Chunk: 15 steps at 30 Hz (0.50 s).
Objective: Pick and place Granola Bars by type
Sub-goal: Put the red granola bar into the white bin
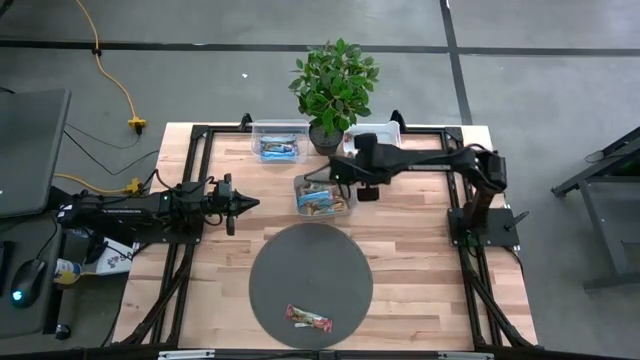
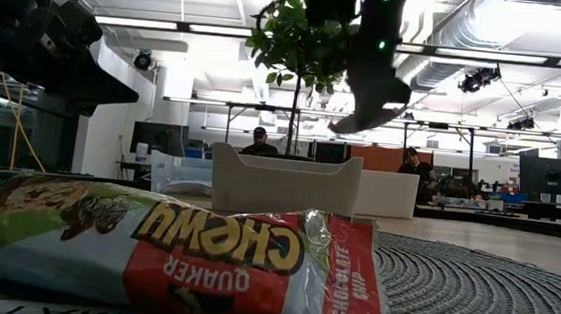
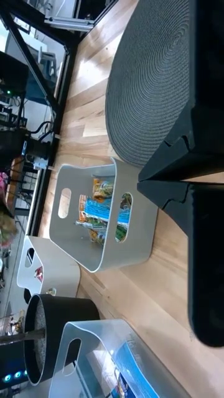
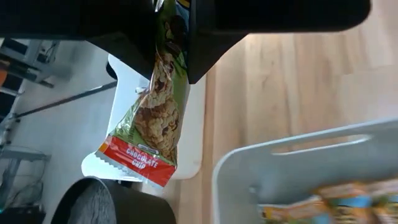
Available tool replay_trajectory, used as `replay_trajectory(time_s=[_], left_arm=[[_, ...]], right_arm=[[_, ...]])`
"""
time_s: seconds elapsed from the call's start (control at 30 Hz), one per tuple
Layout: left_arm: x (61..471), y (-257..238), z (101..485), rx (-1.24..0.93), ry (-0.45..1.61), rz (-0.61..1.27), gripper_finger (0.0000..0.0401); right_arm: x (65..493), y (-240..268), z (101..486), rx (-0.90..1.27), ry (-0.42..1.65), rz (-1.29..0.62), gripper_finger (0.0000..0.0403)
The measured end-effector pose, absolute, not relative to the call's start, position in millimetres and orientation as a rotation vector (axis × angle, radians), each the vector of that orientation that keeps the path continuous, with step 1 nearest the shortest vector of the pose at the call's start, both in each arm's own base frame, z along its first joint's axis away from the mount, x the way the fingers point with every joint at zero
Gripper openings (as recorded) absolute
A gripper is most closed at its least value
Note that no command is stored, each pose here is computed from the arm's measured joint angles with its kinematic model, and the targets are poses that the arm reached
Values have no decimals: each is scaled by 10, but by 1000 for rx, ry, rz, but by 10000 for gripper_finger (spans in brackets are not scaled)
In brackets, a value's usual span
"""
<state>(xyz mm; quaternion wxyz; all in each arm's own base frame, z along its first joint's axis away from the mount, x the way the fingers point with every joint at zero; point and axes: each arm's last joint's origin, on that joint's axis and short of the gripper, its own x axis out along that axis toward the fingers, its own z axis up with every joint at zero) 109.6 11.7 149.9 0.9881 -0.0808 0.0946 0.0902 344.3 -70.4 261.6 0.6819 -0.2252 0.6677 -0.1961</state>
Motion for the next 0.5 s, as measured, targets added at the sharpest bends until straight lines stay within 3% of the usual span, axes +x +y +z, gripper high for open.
replay_trajectory(time_s=[0.5], left_arm=[[1095, 117, 1499, -162, 190, 181, 1]], right_arm=[[3280, -1587, 2480, -491, 1612, -377, 50]])
